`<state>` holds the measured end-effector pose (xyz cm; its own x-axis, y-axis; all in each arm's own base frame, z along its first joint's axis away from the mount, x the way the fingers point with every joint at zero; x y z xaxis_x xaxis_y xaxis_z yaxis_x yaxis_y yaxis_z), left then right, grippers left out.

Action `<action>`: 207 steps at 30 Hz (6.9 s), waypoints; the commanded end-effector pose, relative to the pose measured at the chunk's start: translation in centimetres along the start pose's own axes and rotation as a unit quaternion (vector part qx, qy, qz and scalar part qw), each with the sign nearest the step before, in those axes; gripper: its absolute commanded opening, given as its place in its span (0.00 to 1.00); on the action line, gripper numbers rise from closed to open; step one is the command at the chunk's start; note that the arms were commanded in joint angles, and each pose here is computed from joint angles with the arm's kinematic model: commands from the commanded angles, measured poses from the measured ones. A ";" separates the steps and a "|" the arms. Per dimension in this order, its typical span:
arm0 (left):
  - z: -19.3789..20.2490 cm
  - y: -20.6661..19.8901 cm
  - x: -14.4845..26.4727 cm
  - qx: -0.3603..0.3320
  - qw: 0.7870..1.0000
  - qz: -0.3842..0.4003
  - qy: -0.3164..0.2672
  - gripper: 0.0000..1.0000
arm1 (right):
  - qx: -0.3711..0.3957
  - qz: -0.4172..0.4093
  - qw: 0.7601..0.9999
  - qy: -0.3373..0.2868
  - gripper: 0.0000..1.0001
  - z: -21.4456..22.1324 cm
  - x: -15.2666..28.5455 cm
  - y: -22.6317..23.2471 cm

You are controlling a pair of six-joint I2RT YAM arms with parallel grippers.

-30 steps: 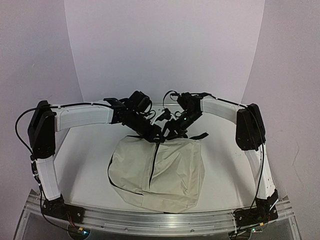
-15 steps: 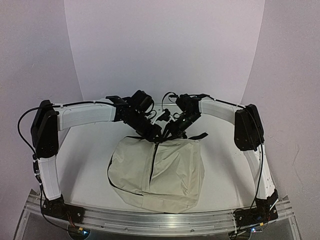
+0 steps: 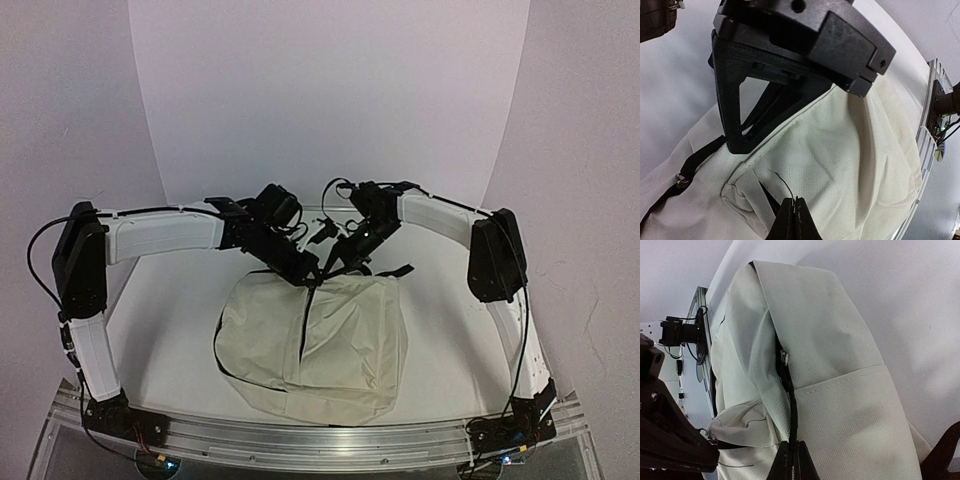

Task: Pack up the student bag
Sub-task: Zip the student bag at the center of the board, then adjust the student bag at the center of the board.

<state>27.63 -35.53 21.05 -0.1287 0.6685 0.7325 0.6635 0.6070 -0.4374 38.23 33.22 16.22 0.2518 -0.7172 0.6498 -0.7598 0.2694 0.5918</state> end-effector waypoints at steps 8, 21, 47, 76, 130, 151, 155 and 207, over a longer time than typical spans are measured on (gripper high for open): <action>1.2 -2.5 0.9 -0.022 0.999 0.027 0.014 0.00 | -0.028 0.100 0.991 -0.088 0.00 -3.0 6.3 -4.3; 6.1 -2.3 -1.1 0.004 0.997 0.027 0.069 0.00 | -0.047 0.141 0.980 -0.133 0.00 -3.0 10.4 -7.2; 12.0 -4.6 -2.1 0.001 0.992 -0.019 0.126 0.13 | -0.055 0.179 0.968 -0.170 0.00 -2.8 14.2 -9.1; -6.8 14.1 8.7 0.251 0.949 -0.179 -0.061 1.00 | -0.071 0.228 0.969 -0.065 0.93 9.2 15.2 4.5; -4.9 12.7 4.3 0.236 0.964 -0.112 0.041 0.87 | -0.191 0.137 0.968 -0.084 0.95 13.6 12.9 4.6; 6.0 6.2 1.0 0.323 0.939 -0.054 0.106 0.29 | -0.179 0.081 0.977 -0.081 0.73 5.2 6.7 -5.8; 6.7 6.4 1.8 0.347 0.931 -0.075 0.085 0.23 | -0.152 0.073 0.983 -0.079 0.70 3.6 5.3 -4.8; -6.2 6.2 12.9 0.275 0.947 -0.093 -0.136 0.00 | 0.011 0.179 0.959 -0.222 0.00 -2.0 19.2 6.5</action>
<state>37.38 -26.50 24.99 -0.2963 0.4376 0.8489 0.0460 0.8944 -0.4449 42.93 22.95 24.14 -0.2229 -0.6600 0.7174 -0.6578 0.6450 0.3890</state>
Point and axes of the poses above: each gripper's point midway between its finger pads, its own x axis back along the fingers, its own y axis along the line the jaws close on, z = x × y, the point moved 8 cm from there along x, back along the fingers, and after that the axes turned 10 degrees about x, right-handed, at the moved point
